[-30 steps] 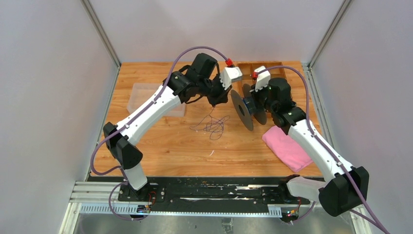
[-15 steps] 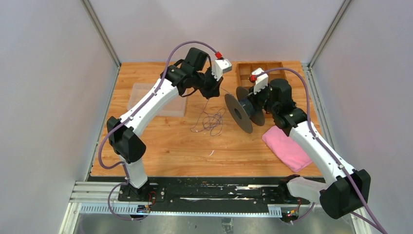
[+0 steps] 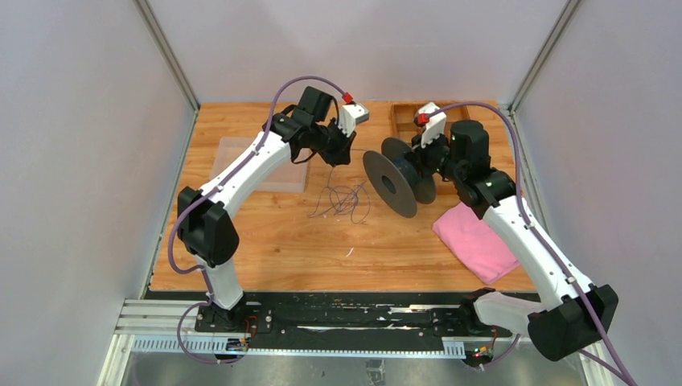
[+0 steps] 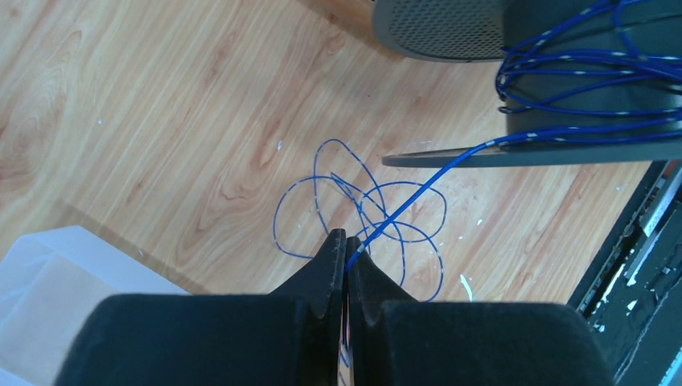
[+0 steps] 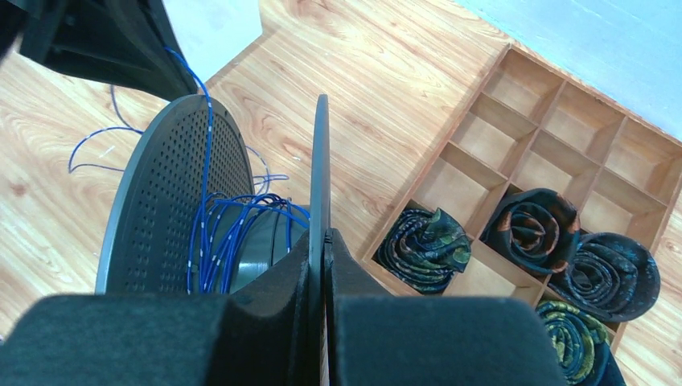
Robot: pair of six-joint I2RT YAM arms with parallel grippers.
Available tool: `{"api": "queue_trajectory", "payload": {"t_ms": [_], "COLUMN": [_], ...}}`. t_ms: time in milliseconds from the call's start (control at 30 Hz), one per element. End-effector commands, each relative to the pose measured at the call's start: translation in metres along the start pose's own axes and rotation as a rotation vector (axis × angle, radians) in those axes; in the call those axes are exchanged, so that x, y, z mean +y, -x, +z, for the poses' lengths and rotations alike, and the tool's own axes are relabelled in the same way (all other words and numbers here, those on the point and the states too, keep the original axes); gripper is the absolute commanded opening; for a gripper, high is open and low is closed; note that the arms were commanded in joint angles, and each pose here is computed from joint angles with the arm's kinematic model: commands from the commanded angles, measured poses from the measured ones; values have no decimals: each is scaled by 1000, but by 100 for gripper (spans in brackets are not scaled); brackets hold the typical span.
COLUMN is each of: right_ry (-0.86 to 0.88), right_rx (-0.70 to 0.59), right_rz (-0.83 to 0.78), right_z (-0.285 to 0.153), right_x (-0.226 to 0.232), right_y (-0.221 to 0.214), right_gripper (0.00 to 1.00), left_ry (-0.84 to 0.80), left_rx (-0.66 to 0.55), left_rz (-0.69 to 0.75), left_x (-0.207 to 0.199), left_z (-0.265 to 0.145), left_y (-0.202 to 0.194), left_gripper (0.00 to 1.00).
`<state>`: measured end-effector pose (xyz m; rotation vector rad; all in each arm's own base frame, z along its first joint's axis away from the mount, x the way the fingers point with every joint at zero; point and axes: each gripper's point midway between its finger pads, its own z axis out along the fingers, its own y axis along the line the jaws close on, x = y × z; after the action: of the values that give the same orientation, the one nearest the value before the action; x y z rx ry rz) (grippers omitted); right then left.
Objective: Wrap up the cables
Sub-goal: Wrap the cable around the cable reel.
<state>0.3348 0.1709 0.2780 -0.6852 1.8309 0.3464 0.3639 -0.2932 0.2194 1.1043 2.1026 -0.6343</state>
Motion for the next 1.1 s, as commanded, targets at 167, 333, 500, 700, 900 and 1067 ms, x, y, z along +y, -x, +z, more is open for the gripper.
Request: {"api": "queue_trajectory", "payload": {"t_ms": [167,333,500,700,900,1067], "right_ry": [28,15,11,38,38,33], "right_rx": [-104,-124,-147,-165,-182,-199], "right_rz": [43,62,90,127,158,173], "right_z": [-22,-30,-36,-38,-41,-44], "right_x": [3,-2,-6,-4,-6,-8], "right_y": [52,65,79,92,103,114], "right_gripper": [1,1,1,1,1,1], "left_ry": [58,50,7,-50,-53,-65], "left_rx": [-38,-44,-76,-117,-131,-138], "left_rz": [-36,-54,-91,-113,-139,-162], "left_x": [26,29,23,17,20,20], "left_z": [-6,-3,5,18,31,42], "left_y": [-5,-12,-18,-17,-22,-30], "left_gripper": [5,8,14,15,16,17]}}
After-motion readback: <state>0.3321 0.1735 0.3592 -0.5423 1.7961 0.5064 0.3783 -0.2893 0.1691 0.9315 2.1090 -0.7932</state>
